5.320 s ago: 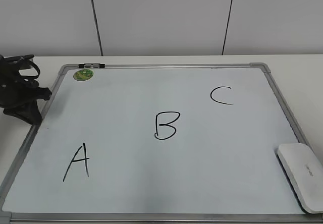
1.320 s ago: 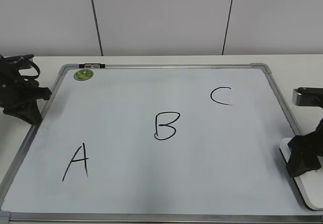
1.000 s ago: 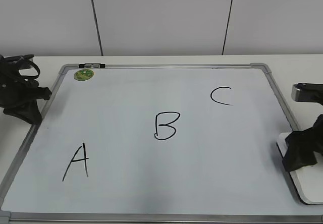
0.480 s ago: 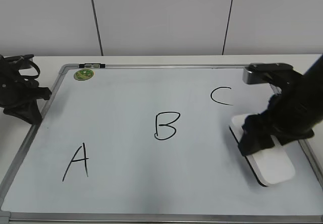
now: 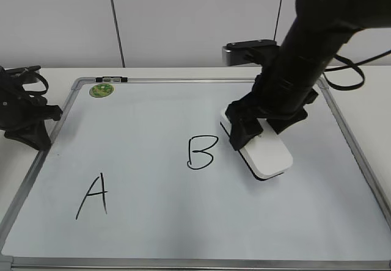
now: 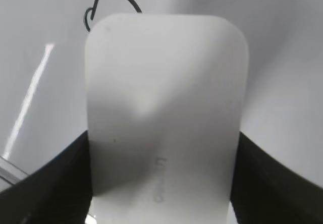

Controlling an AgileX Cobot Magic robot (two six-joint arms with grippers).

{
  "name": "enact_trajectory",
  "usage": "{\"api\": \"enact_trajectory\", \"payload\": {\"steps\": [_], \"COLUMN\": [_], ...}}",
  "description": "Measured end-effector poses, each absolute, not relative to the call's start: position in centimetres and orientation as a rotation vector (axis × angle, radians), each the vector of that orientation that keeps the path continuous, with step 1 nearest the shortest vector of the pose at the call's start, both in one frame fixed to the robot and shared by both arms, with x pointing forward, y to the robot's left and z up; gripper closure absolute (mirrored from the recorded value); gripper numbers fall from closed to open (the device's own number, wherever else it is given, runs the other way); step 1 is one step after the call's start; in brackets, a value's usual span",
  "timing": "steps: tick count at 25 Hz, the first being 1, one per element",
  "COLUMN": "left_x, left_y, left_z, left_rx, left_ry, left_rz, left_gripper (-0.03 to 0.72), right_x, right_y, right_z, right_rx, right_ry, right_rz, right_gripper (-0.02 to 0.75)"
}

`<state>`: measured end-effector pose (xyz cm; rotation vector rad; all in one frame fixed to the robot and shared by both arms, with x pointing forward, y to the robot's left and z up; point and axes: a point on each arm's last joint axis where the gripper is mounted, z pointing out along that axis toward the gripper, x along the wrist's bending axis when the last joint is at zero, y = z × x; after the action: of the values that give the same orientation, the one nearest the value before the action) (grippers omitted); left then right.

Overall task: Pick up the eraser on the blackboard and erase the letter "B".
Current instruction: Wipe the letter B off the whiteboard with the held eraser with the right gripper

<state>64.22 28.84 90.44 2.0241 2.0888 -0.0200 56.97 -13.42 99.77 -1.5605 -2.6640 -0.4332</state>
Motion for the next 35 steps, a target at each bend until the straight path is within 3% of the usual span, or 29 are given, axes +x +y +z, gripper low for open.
{"api": "enact_trajectory", "payload": {"steps": [15, 22, 35], "left_x": [64.2, 64.2, 64.2], "left_y": [28.8, 28.8, 28.8], "left_z": [90.4, 90.4, 90.4], "left_rx": [2.021, 2.019, 2.019], "left_ry": [2.09, 2.091, 2.091], "left_rz": [-0.025, -0.029, -0.029], "left_gripper": [0.679, 0.679, 0.679], "right_x": [64.7, 66.0, 65.8], "right_y": [-9.4, -9.2, -8.4], "right_z": [95.0, 92.9, 92.8], "right_rx": [-1.575, -1.599, -1.594], "right_ry": [-2.664, -2.671, -2.71], "right_rz": [-0.307, -0.254, -0.23], "right_gripper": [0.183, 0.183, 0.183]}}
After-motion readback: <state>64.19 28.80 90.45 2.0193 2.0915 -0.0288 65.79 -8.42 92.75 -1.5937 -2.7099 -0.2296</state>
